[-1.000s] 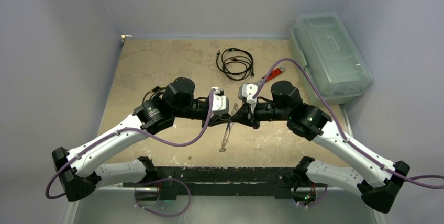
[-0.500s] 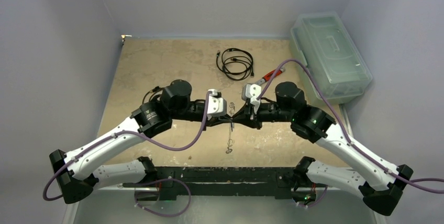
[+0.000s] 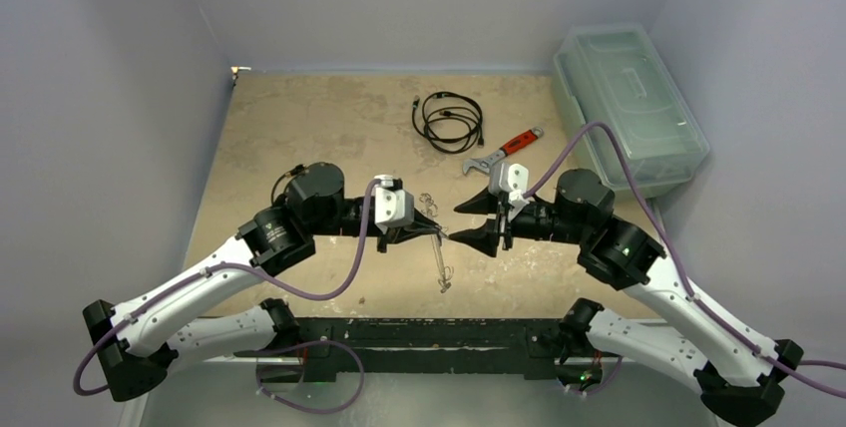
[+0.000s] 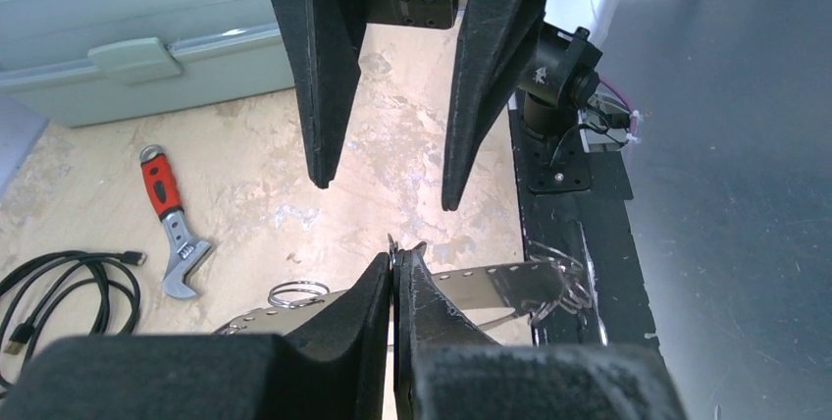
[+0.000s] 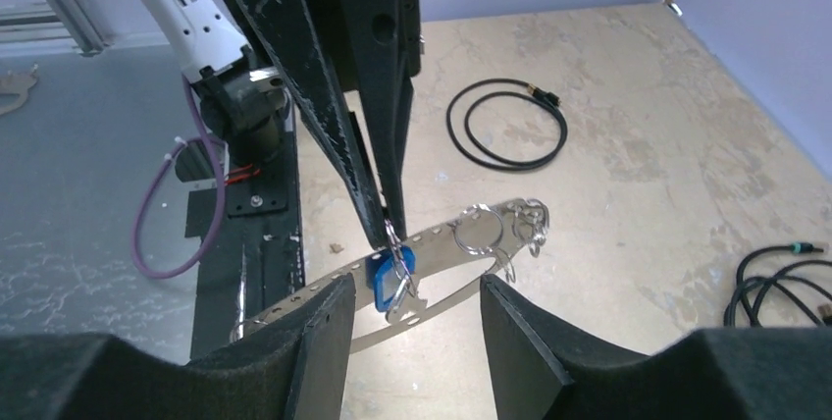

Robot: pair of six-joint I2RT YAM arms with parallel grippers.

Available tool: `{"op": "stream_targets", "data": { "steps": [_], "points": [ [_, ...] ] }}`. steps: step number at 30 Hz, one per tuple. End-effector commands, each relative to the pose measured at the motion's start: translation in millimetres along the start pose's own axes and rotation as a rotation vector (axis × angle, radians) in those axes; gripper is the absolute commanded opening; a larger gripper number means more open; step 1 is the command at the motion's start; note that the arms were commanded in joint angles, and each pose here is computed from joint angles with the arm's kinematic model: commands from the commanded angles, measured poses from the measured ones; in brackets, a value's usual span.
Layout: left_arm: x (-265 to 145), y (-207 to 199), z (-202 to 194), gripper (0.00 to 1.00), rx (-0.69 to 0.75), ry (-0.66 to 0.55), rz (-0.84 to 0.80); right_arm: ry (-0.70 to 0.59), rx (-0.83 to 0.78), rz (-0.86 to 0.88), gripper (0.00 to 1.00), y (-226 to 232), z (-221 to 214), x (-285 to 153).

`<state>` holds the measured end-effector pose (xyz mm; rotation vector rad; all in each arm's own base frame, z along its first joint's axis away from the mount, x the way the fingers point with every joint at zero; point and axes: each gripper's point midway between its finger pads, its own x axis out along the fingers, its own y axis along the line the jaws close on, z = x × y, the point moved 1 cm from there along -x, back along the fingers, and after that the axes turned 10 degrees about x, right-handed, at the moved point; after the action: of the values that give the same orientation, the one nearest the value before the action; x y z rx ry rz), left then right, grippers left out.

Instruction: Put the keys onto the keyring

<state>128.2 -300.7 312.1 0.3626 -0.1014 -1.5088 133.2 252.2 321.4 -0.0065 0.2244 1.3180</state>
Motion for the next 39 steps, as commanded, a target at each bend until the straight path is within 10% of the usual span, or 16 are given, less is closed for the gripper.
{"op": "stream_targets", "data": {
  "steps": [1,39],
  "points": [
    [-2,0,28,0.00,0.048,-0.140,0.006,-0.061,0.016,-0.045,0.53,-5,5,-1],
    [-5,-5,38,0.00,0.060,-0.196,-0.010,-0.015,0.025,0.036,0.39,3,6,9]
  ]
}}
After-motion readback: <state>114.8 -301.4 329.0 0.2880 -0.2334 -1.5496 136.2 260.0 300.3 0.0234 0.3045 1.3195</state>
